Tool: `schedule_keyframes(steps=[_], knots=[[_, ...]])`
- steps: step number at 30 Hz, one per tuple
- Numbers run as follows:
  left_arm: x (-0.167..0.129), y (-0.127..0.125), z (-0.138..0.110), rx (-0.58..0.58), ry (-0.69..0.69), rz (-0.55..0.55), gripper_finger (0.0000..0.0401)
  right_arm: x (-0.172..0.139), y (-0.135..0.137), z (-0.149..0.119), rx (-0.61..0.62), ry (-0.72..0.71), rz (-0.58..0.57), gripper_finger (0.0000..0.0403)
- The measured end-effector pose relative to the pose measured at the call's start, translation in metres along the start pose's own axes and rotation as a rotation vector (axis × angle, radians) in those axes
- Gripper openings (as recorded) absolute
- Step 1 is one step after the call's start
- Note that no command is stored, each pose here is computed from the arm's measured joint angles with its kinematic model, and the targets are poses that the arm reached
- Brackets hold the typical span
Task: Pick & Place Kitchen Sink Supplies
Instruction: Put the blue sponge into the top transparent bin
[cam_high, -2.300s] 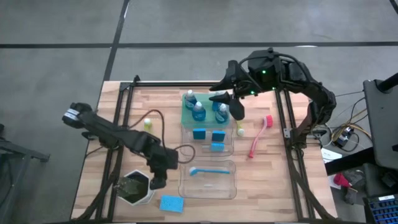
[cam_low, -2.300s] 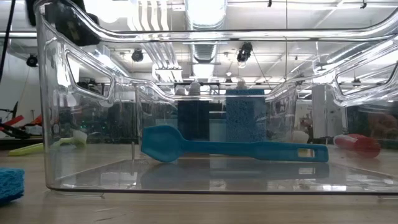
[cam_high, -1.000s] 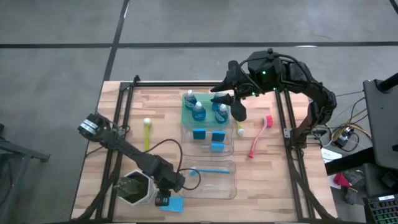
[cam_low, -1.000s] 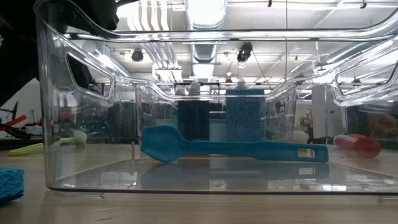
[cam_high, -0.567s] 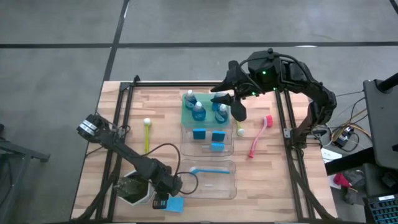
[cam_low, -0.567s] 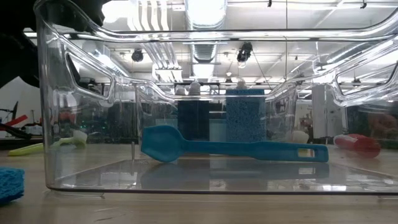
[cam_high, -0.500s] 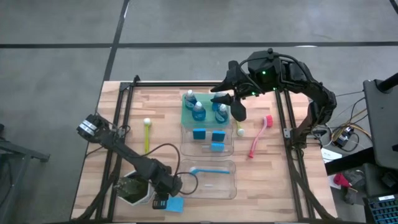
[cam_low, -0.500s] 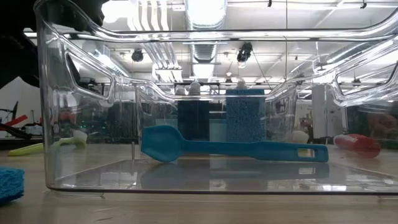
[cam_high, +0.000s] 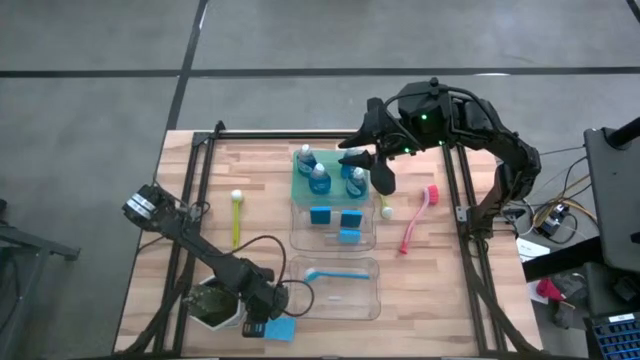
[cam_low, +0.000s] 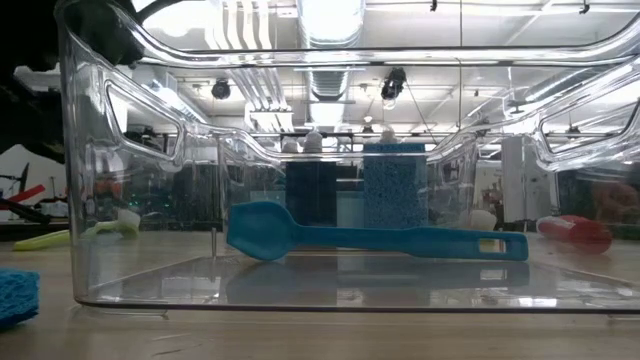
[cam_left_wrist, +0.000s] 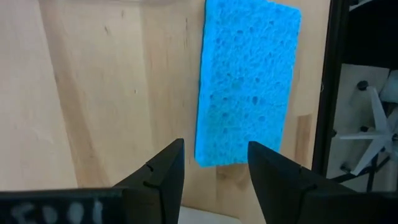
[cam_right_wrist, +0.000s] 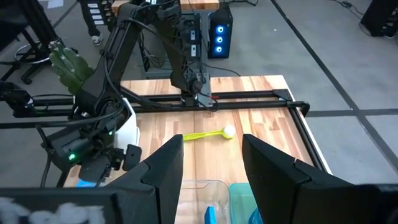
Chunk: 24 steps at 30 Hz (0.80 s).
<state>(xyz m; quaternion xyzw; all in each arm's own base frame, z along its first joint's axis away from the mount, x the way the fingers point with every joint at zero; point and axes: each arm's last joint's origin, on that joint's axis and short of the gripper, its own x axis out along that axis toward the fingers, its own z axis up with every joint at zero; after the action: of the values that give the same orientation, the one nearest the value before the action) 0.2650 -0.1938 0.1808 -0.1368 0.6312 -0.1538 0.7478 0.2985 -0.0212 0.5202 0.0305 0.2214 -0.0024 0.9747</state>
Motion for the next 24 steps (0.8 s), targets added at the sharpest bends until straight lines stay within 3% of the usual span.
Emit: schedule_keyframes(steps=[24], knots=[[0.0060,-0.0069,-0.0008,0.015,-0.100,0.010,0.0167,0.0004,-0.0002,0.0000,0.008,0.000,-0.002,0.0162]])
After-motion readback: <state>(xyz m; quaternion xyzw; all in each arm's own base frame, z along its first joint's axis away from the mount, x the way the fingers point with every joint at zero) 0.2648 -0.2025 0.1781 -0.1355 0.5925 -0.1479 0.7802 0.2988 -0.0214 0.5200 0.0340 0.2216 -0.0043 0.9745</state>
